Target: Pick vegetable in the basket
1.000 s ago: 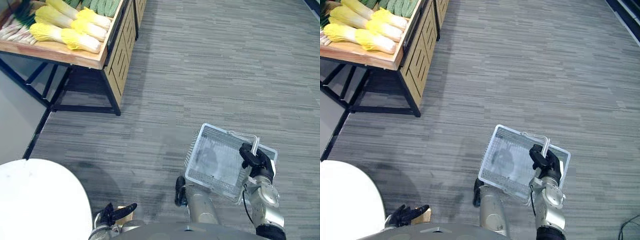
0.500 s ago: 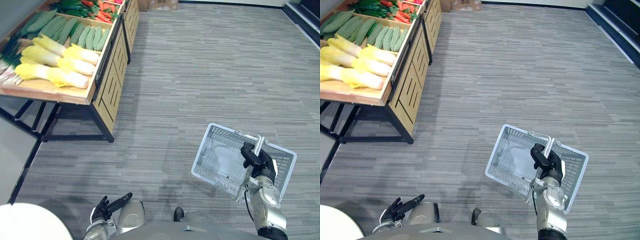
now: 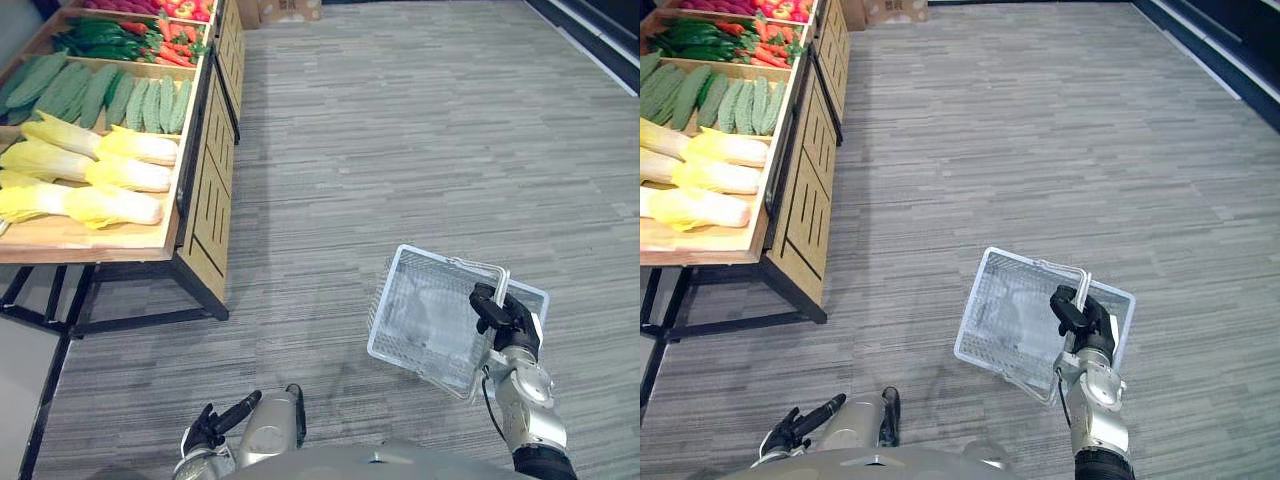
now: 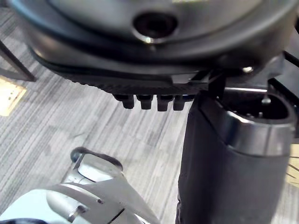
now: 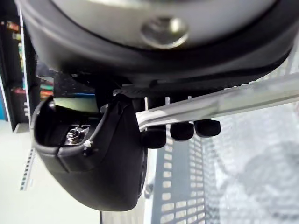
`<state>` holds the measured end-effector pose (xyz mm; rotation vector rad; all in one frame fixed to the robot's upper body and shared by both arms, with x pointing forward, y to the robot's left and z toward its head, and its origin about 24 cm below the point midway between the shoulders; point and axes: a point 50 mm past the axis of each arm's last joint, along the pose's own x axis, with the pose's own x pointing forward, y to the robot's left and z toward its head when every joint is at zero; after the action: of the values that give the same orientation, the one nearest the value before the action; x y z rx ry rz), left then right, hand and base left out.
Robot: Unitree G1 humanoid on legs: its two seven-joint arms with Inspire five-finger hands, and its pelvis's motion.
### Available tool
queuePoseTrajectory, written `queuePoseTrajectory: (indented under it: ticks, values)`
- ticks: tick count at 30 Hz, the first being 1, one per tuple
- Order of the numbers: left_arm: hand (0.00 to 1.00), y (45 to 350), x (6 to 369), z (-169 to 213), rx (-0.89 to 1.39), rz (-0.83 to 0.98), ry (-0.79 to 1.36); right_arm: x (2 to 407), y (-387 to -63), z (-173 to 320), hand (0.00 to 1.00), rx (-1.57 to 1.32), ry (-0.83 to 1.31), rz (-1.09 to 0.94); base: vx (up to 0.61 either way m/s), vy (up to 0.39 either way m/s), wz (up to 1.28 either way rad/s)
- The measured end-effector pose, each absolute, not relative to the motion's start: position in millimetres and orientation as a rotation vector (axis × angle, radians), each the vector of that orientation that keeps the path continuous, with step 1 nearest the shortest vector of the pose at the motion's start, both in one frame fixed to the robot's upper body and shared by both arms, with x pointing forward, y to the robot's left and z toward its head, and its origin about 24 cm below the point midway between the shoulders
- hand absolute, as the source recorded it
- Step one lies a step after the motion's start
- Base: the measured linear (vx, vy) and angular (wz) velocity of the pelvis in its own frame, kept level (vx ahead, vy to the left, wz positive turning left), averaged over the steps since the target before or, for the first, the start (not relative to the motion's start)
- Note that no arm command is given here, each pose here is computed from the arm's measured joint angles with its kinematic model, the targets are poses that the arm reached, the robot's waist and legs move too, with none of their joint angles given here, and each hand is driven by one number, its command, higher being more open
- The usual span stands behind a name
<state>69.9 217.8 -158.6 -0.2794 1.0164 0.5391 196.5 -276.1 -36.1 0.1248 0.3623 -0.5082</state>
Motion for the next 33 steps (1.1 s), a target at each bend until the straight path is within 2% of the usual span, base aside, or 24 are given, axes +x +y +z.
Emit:
queuePoseTrajectory:
  ticks: [8, 19, 26, 28, 33]
  values:
    - [1.0, 217, 61, -159, -0.28, 0.54, 1.033, 200, -267, -38, 0.0, 0.097, 0.378, -0.459, 0.17, 0.066, -0.36]
    - [1.0, 217, 55, -160, -0.224, 0.491, 1.082, 195, -267, -42, 0.0, 0.063, 0.403, -0.459, 0.26, 0.006, 0.37]
    - [1.0, 227, 49, -160, -0.195, 0.495, 1.097, 193, -271, -41, 0.0, 0.067, 0.4, -0.466, 0.35, -0.26, 0.32]
    - [1.0, 214, 53, -164, -0.207, 0.463, 1.118, 193, -278, -39, 0.0, 0.066, 0.397, -0.485, 0.49, -0.395, 0.27]
    - [1.0, 209, 58, -164, -0.229, 0.466, 1.099, 196, -278, -37, 0.0, 0.075, 0.39, -0.479, 0.33, -0.284, 0.3]
